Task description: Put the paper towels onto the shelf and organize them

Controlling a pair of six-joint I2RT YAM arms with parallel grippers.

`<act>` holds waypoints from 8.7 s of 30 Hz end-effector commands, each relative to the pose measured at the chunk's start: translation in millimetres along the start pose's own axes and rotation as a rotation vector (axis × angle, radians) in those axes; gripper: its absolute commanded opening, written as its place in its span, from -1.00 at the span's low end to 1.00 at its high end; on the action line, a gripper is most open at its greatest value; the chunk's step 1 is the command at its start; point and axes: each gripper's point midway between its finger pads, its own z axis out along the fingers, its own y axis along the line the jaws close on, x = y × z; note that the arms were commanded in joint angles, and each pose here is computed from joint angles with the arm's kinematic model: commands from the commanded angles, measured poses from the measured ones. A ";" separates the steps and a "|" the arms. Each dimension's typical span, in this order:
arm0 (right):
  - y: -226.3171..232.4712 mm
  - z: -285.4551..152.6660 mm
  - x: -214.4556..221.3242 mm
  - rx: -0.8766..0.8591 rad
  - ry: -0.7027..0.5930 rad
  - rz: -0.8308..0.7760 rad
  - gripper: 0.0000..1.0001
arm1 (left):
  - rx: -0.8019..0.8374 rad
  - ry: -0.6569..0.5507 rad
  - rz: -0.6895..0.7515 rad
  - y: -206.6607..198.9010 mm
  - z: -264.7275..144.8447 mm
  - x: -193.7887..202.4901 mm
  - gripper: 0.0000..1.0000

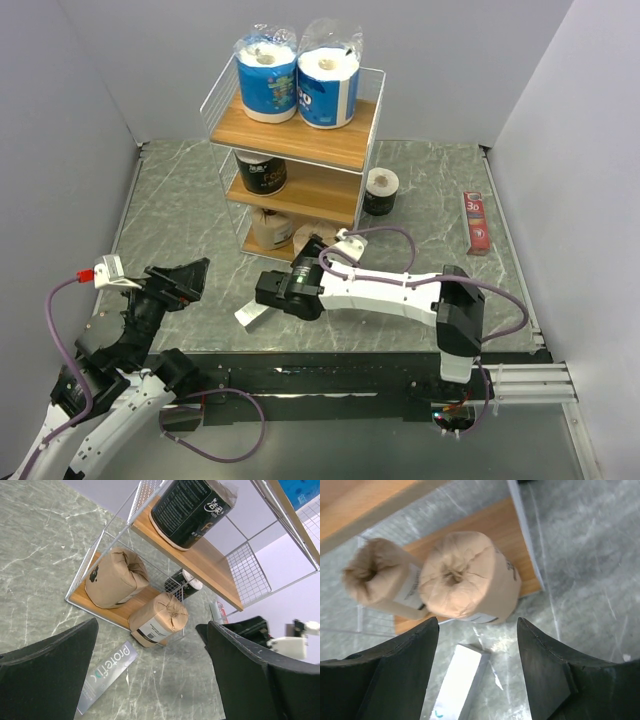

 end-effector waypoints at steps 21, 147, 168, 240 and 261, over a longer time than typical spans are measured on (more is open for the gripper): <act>-59.2 -67.2 -150.1 -0.262 -0.339 -0.635 0.50 | -0.015 -0.023 0.003 0.2 2.2 -5.7 0.93; -145.4 92.4 -109.3 -0.243 0.417 -0.243 0.68 | -0.024 -0.032 -0.006 2.4 1.4 -7.3 0.93; -64.4 285.6 -169.1 -0.196 0.471 0.110 0.66 | -0.015 -0.004 0.013 -0.9 5.3 -1.3 0.93; -153.2 35.7 -51.1 -0.378 0.558 -0.220 -0.27 | 0.043 0.158 0.085 -18.9 22.1 34.1 0.94; -85.3 -31.1 39.0 -0.500 0.657 -0.248 -0.21 | 0.140 0.761 -0.107 -46.1 19.2 177.5 0.83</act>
